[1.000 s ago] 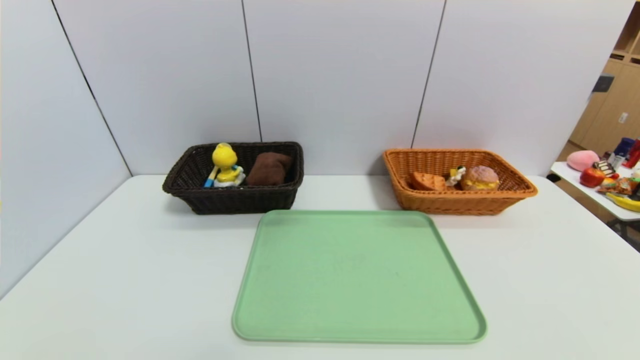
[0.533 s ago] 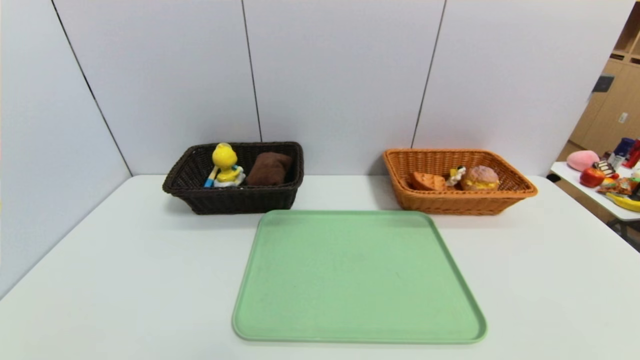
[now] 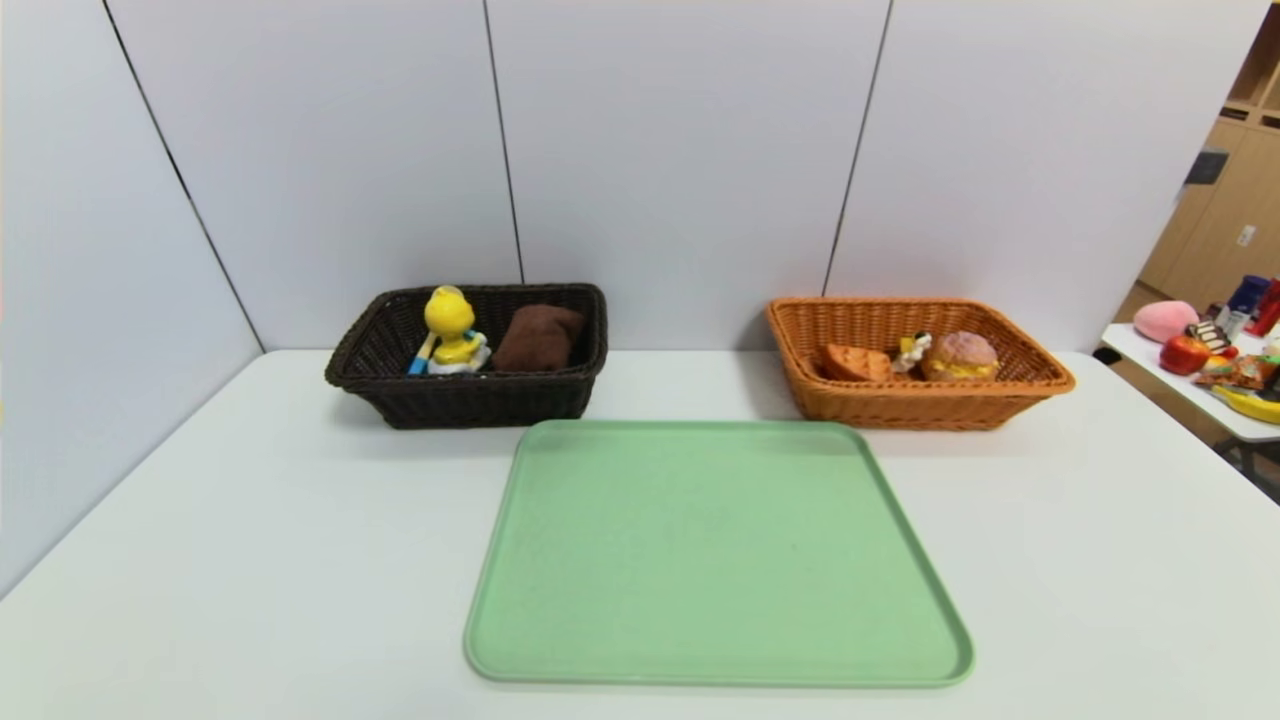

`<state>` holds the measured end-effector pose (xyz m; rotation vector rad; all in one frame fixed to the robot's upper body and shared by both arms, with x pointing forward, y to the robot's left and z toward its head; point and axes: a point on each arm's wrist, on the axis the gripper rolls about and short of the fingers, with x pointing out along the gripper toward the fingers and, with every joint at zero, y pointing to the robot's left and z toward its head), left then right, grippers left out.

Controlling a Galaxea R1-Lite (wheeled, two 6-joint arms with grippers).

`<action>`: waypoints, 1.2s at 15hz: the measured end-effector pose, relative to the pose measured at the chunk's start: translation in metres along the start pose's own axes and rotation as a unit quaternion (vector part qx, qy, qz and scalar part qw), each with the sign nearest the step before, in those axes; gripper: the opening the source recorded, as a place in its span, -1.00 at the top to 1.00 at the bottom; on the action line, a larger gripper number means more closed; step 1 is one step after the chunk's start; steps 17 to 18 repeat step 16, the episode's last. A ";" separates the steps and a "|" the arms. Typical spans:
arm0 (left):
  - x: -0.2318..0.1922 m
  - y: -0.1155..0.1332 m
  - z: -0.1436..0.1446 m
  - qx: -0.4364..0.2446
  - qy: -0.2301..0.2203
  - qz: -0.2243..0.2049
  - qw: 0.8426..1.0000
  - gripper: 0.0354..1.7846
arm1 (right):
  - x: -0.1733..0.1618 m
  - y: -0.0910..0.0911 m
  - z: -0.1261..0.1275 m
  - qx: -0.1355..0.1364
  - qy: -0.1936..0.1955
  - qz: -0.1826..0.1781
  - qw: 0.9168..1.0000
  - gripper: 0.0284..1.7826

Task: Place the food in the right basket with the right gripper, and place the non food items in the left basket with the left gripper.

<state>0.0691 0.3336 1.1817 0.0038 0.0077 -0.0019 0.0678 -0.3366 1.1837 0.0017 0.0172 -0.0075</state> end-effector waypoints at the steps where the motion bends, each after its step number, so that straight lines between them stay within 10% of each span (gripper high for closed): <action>1: 0.000 0.000 0.000 0.000 0.000 0.000 1.000 -0.89 | 0.000 0.000 0.000 0.000 0.000 0.000 1.000 -0.91; 18: 0.000 0.000 0.000 -0.001 -0.001 0.000 1.000 -0.89 | 0.000 0.000 0.000 0.000 0.001 0.000 1.000 -0.91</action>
